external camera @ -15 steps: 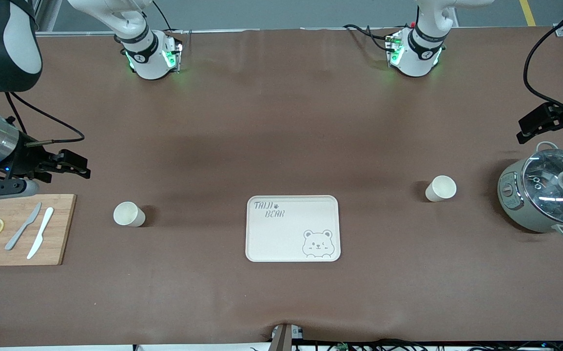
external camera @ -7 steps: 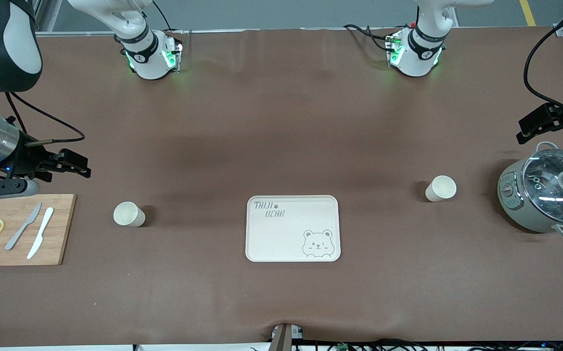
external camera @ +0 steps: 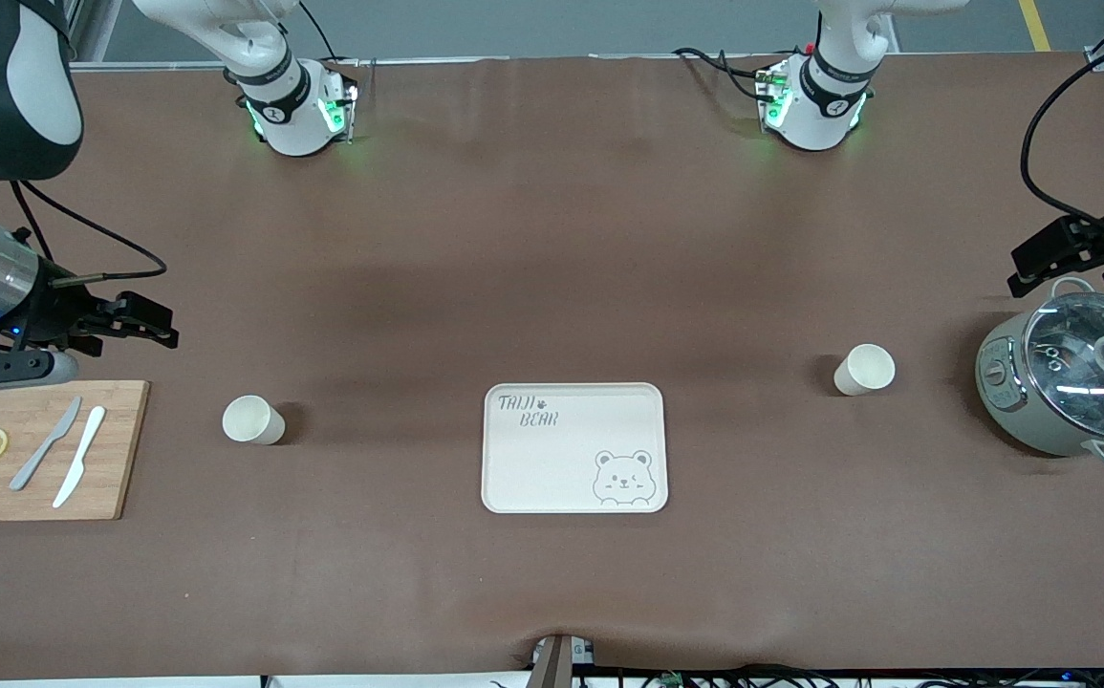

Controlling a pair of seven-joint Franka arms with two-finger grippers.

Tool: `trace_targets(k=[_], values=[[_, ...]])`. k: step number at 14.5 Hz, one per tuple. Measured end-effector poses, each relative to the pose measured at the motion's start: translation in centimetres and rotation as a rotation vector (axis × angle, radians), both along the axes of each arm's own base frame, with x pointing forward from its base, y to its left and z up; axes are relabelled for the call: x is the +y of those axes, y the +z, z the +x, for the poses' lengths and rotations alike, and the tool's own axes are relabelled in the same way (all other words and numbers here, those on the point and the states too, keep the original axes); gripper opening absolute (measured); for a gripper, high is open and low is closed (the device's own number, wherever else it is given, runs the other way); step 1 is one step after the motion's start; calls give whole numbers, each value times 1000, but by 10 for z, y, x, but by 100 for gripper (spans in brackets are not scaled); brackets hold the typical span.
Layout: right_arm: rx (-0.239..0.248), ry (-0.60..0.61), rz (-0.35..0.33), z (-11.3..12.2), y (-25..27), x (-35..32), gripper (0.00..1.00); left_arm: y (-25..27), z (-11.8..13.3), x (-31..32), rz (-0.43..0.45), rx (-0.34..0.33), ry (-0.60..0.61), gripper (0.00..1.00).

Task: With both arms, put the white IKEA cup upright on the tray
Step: 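Move the right gripper above the white cup beside the cutting board, then move the left gripper toward the white cup beside the steel pot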

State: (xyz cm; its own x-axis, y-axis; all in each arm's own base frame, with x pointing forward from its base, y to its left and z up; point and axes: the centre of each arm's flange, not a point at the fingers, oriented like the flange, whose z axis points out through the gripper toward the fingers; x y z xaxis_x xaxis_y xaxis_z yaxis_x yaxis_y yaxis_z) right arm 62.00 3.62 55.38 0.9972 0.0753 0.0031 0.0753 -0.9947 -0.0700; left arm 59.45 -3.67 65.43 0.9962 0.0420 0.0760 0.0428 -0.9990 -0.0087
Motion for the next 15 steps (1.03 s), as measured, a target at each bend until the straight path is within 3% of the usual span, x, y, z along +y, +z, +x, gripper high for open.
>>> trace_targets(k=[5,10,15], values=[[0,0,0,0,0,0,100,-9,-5,-3,4,64,-5,100],[2,0,0,0,-1,0,100,-1,-12,-19,0,65,-19,100],[3,0,0,0,-1,0,100,-7,-31,-22,11,192,5,100]])
